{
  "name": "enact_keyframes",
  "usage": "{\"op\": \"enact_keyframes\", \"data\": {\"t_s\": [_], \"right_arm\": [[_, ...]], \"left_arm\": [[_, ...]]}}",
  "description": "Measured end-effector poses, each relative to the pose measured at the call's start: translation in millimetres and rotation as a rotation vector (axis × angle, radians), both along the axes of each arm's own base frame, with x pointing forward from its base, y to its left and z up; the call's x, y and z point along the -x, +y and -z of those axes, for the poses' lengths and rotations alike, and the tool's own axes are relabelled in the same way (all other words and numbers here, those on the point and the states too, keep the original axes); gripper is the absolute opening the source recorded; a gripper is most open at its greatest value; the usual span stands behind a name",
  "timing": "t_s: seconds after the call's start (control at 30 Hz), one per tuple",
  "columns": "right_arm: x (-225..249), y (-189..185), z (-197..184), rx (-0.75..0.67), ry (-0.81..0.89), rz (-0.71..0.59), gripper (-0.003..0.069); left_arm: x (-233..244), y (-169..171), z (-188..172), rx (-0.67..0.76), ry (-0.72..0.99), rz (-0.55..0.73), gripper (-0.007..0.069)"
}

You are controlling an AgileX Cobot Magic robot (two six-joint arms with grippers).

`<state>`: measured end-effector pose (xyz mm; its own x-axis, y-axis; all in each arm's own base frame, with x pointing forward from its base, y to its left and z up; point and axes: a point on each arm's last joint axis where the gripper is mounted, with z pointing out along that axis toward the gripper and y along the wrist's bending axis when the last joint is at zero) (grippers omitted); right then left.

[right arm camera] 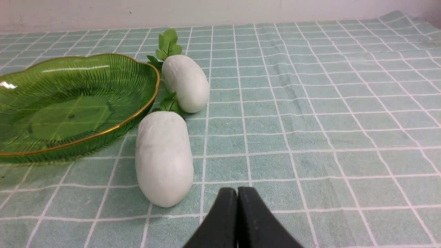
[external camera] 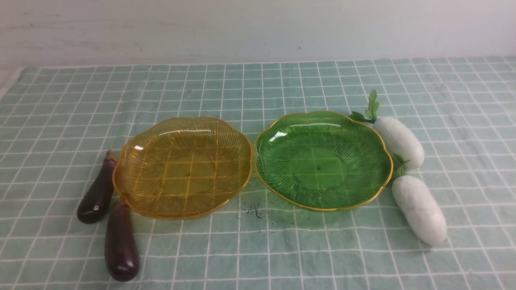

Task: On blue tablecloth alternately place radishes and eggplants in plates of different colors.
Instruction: 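Place the white radish on the plate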

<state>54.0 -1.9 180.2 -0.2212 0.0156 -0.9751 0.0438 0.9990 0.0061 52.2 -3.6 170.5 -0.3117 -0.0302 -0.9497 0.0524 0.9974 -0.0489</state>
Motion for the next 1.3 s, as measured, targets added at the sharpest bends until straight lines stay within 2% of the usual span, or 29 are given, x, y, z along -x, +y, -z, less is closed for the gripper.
{"op": "enact_keyframes", "data": {"t_s": [0.63, 0.73, 0.77, 0.83, 0.9, 0.93, 0.97, 1.03, 1.1, 1.3], "right_arm": [[-0.1, -0.1, -0.3, 0.003, -0.003, 0.0, -0.0015], [-0.1, 0.3, -0.4, -0.026, -0.007, 0.002, -0.0015], [-0.5, 2.1, -1.1, -0.136, -0.023, 0.006, -0.0015], [-1.6, 5.7, -3.1, -0.428, -0.066, 0.02, -0.0015], [-2.1, 7.8, -6.9, -0.698, -0.103, 0.036, -0.0015], [-2.2, 8.0, -7.5, -0.717, -0.107, 0.035, -0.0015], [-2.4, 9.0, -10.6, -0.915, -0.131, 0.044, -0.0015], [-2.5, 9.2, -12.7, -1.025, -0.147, 0.048, -0.0015], [-2.5, 9.4, -13.6, -1.068, -0.153, 0.048, -0.0015], [-2.6, 9.3, -14.3, -1.055, -0.162, 0.043, -0.0015]], "left_arm": [[0.0, -0.2, 0.0, 0.018, 0.001, -0.004, -0.0008], [0.1, -3.3, -0.6, 0.169, 0.008, -0.016, -0.0008], [-0.1, -7.0, -2.1, 0.344, 0.001, 0.01, -0.0008], [-0.2, -13.6, -6.7, 0.759, 0.029, -0.065, -0.0008], [-0.1, -17.9, -10.9, 1.058, 0.06, -0.086, -0.0008], [0.0, -18.6, -11.8, 1.114, 0.066, -0.089, -0.0008], [-0.1, -20.3, -15.3, 1.283, 0.079, -0.097, -0.0008], [-0.4, -20.4, -18.1, 1.378, 0.074, -0.101, -0.0008], [-0.7, -20.2, -19.4, 1.409, 0.067, -0.101, -0.0008], [-1.8, -16.7, -22.6, 1.39, 0.002, -0.104, -0.0008]]}}
